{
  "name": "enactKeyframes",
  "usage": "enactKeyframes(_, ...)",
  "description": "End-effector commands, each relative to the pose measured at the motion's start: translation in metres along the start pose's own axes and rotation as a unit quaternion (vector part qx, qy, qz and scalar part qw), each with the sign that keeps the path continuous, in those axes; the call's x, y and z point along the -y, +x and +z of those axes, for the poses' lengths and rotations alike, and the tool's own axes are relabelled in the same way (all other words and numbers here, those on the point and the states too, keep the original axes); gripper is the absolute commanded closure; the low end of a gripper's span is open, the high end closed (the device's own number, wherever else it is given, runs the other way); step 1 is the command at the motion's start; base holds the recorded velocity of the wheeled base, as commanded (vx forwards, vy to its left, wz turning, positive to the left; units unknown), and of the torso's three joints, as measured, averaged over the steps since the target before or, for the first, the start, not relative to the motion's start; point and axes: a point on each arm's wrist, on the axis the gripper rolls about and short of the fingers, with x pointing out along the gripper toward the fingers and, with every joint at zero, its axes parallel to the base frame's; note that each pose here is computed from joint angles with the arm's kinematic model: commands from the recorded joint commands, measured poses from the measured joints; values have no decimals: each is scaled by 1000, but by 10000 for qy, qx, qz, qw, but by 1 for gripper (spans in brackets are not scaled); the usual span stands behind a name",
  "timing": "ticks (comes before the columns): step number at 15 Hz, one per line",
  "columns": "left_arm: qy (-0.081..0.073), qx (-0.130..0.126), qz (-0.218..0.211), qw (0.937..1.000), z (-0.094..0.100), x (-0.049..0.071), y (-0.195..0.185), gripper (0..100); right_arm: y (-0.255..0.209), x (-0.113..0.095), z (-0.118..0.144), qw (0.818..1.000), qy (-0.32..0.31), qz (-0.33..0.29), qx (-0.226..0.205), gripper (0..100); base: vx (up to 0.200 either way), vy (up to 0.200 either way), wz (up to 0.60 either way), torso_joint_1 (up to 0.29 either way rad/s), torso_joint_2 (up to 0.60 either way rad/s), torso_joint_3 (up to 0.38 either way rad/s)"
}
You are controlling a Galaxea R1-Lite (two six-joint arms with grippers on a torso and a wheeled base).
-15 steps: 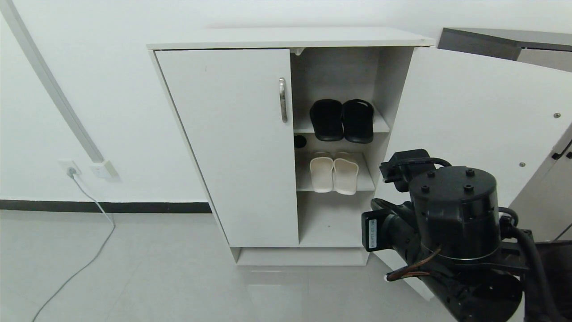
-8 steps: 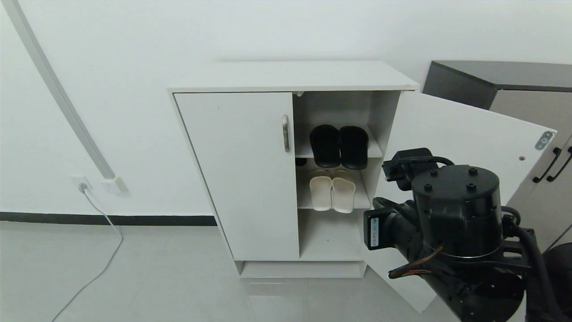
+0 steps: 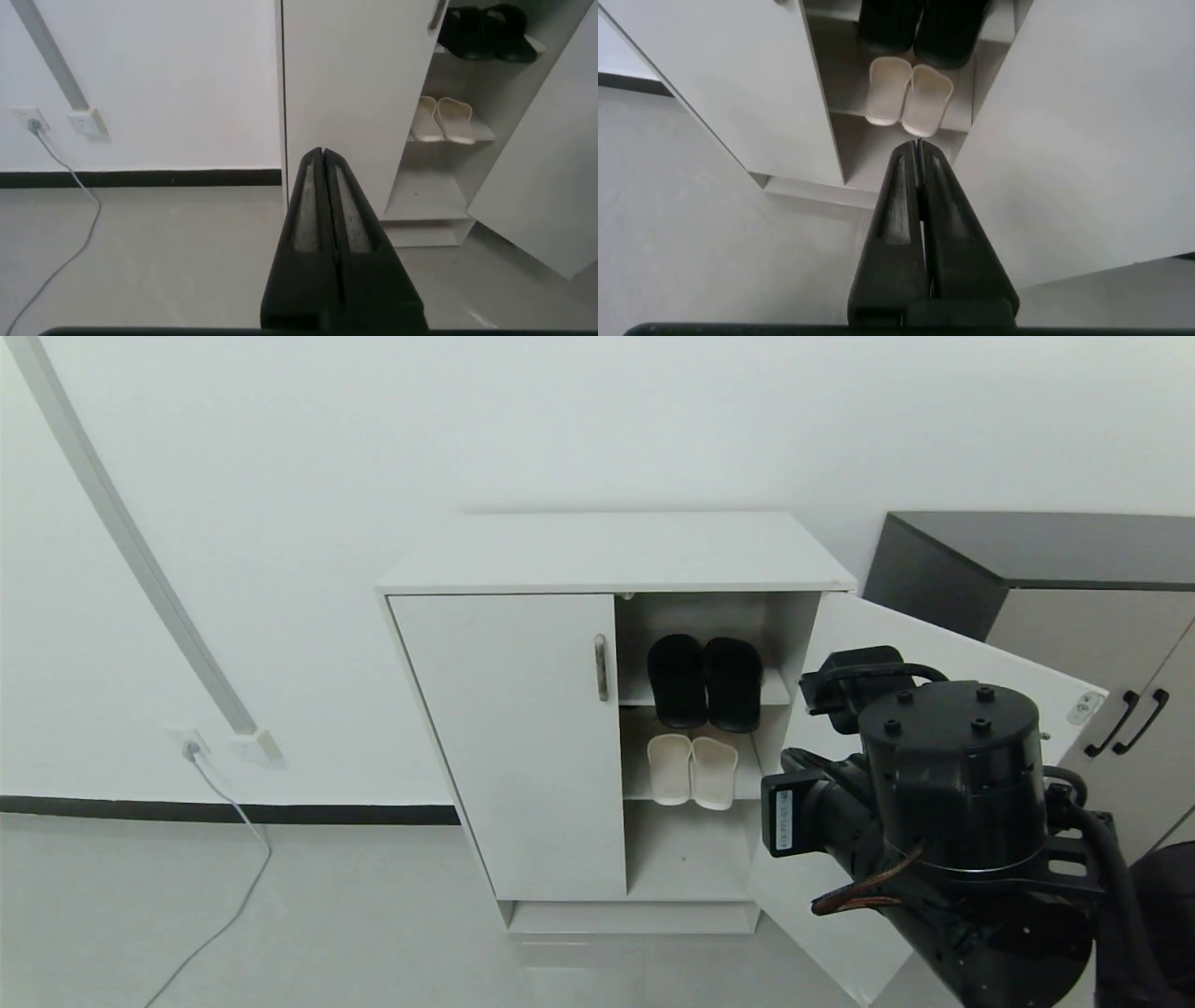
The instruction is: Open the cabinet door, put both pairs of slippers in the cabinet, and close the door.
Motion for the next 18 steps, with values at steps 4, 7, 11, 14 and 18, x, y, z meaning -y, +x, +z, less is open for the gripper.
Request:
enactKeyframes(4,2,0,1,10000,0,0,0,100,0,0,0,10000,-5,-3,-6,100,0,0,0,194,-510,-311)
enactKeyframes(7,2,0,1,10000,0,0,0,100,0,0,0,10000,-5,-11,-4,100,0,0,0,219,-530,-313)
enactKeyframes(11,2,0,1,10000,0,0,0,100,0,0,-1,10000,-10,-12,-9,100,0,0,0,256,-559,-322)
enactKeyframes(14,2,0,1,10000,0,0,0,100,0,1,-2,10000,-21,-7,-22,100,0,0,0,263,-593,-328)
enactKeyframes(18,2,0,1,10000,0,0,0,100,0,1,-2,10000,-21,-7,-22,100,0,0,0,233,-510,-276)
